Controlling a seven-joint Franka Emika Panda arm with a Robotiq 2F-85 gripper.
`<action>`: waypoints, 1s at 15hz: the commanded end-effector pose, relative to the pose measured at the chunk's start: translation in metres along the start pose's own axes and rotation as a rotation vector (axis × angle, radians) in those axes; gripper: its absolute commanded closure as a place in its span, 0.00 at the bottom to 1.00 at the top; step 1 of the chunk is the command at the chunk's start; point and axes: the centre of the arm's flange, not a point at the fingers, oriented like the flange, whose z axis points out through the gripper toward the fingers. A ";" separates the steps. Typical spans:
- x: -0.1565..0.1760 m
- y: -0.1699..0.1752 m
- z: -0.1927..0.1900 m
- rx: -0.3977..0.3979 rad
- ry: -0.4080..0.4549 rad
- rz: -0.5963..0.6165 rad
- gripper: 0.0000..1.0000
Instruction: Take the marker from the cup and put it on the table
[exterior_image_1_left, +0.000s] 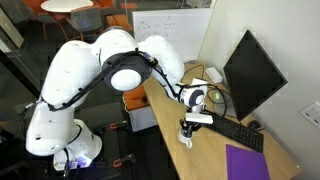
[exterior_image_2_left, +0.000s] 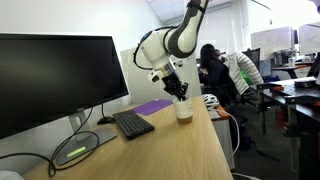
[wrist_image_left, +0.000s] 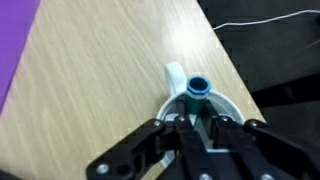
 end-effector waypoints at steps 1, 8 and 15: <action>0.002 -0.002 -0.009 -0.037 0.002 -0.030 0.95; -0.032 -0.017 -0.065 -0.097 -0.028 -0.015 0.95; -0.090 -0.058 -0.129 -0.196 0.074 0.079 0.95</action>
